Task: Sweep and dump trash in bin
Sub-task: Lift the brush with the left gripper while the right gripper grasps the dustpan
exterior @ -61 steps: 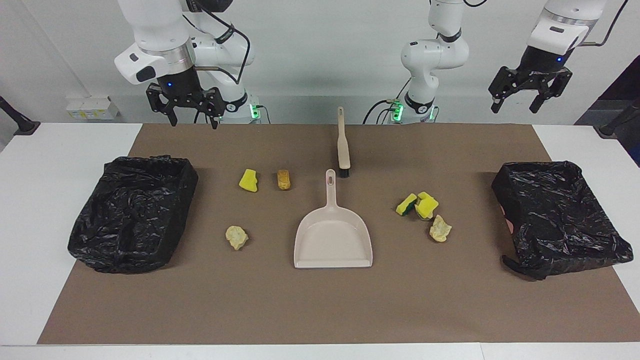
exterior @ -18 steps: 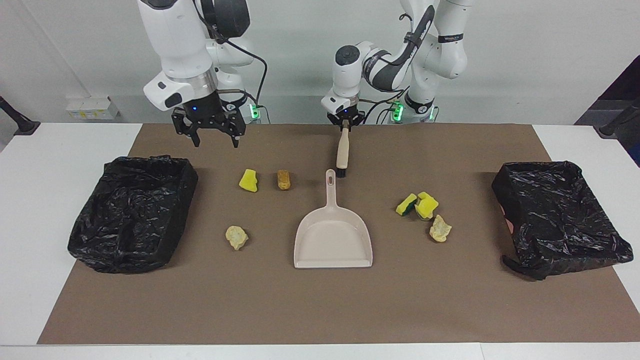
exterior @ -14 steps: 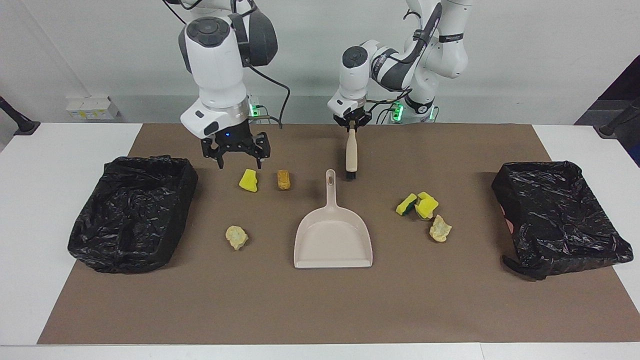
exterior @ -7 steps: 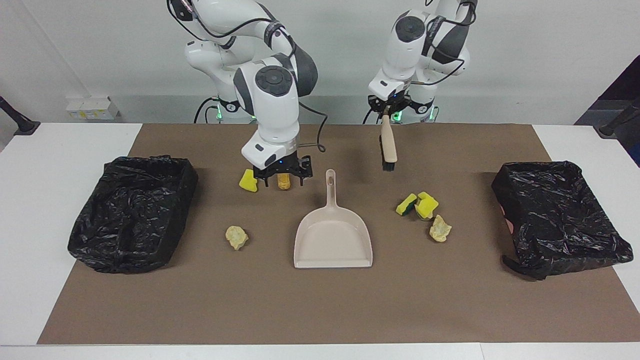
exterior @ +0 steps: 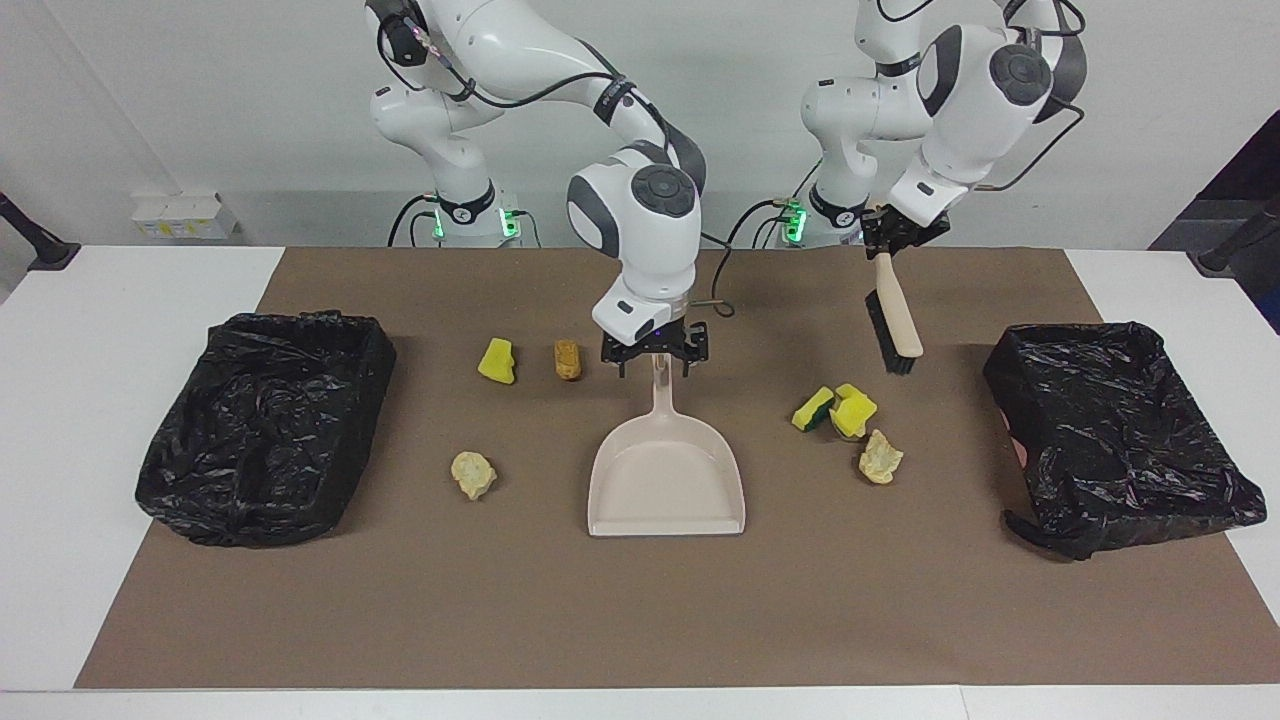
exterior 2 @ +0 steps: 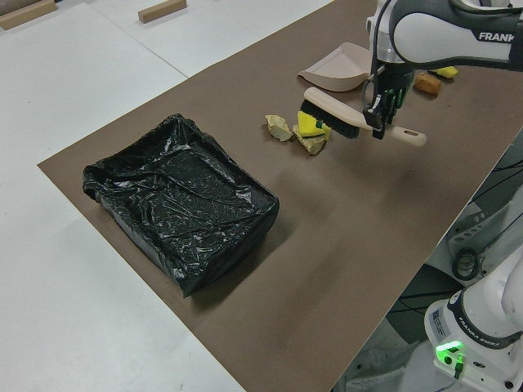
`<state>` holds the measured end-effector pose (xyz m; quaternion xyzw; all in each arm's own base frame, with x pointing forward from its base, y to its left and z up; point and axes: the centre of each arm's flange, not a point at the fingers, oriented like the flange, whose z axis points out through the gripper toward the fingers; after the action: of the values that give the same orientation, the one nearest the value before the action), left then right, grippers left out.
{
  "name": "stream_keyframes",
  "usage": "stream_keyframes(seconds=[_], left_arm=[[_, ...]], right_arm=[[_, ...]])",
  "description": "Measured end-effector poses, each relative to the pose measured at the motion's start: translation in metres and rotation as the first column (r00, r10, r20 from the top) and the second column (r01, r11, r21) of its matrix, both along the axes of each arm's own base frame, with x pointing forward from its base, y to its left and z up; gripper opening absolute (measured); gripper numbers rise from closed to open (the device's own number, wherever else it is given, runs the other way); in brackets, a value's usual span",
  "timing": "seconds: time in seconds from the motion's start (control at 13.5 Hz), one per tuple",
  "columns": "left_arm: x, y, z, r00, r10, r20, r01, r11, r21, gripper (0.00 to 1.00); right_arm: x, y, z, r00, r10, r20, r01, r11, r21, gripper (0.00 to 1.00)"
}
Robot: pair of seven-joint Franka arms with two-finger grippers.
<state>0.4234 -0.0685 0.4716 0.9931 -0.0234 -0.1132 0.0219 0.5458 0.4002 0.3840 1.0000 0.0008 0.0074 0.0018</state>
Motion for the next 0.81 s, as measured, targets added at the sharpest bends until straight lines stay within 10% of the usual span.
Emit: stream_keyframes(seconds=[0.52, 0.81], left_arm=[[0.074, 0.026, -0.066, 0.999, 0.034, -0.008, -0.034, 0.999, 0.039, 0.26], [0.073, 0.02, -0.068, 1.0, 0.029, -0.011, -0.028, 0.999, 0.042, 0.26]], right_arm=[[0.008, -0.007, -0.035, 1.0, -0.017, -0.013, 0.017, 1.0, -0.009, 0.83], [0.008, -0.009, -0.037, 1.0, -0.02, -0.015, 0.02, 1.0, -0.01, 0.41]])
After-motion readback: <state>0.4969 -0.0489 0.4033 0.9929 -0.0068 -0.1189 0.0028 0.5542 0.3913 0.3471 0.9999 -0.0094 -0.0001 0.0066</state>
